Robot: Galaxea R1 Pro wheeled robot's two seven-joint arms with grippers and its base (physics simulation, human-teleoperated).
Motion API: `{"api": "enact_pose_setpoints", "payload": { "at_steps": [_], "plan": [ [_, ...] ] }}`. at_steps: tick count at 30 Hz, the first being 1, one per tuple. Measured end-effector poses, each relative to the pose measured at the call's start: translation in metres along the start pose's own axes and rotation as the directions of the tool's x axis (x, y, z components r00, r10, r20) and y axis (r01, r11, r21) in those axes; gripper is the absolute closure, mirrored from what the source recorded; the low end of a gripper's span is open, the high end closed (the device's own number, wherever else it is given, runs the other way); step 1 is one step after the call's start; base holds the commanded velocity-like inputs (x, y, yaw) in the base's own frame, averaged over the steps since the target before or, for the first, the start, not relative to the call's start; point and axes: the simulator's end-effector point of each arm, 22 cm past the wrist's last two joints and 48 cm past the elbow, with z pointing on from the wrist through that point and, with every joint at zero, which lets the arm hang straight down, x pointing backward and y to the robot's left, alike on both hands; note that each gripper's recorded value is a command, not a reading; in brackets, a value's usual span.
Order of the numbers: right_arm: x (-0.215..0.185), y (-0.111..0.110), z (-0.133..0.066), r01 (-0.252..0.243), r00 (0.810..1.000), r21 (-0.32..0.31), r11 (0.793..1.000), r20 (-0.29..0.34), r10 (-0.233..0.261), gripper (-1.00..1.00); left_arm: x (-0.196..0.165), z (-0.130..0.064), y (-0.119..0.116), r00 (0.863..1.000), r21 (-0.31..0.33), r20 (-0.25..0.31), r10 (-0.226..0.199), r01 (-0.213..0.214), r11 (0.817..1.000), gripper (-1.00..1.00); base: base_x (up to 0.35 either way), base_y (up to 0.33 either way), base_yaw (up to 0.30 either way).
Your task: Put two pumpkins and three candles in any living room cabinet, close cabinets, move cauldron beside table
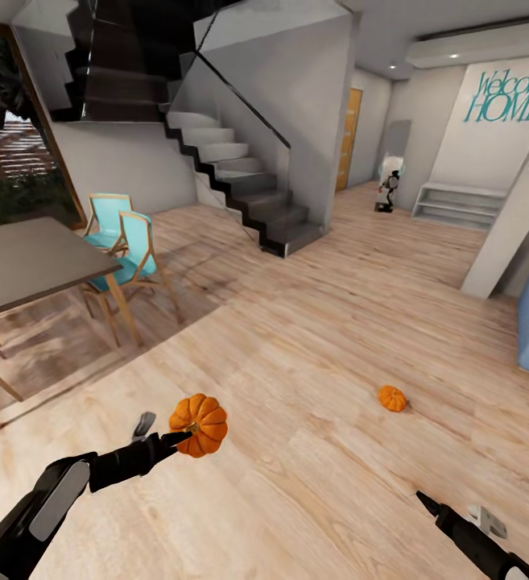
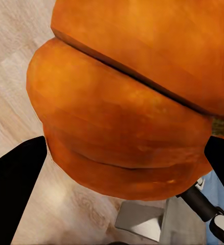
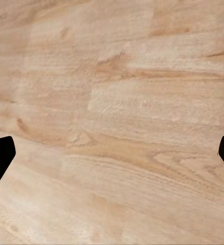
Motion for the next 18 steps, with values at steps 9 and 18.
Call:
{"api": "enact_pose_setpoints", "payload": {
  "at_steps": [9,18],
  "plan": [
    [0.0003,-0.0002,0.0000,0.001,1.000,0.001,1.000,-0.001,-0.001,-1.00,0.0004,0.0002,-0.0001,1.000,0.000,-0.001,0.000,0.000,1.000,1.00,0.331,0.000,-0.280],
    [0.0011,0.0007,0.0003,0.003,1.000,-0.001,1.000,-0.003,-0.003,-1.00,0.0006,0.0001,0.0002,1.000,0.000,-0.001,-0.001,0.001,1.000,1.00,0.331,0.000,-0.138]
  ]
}}
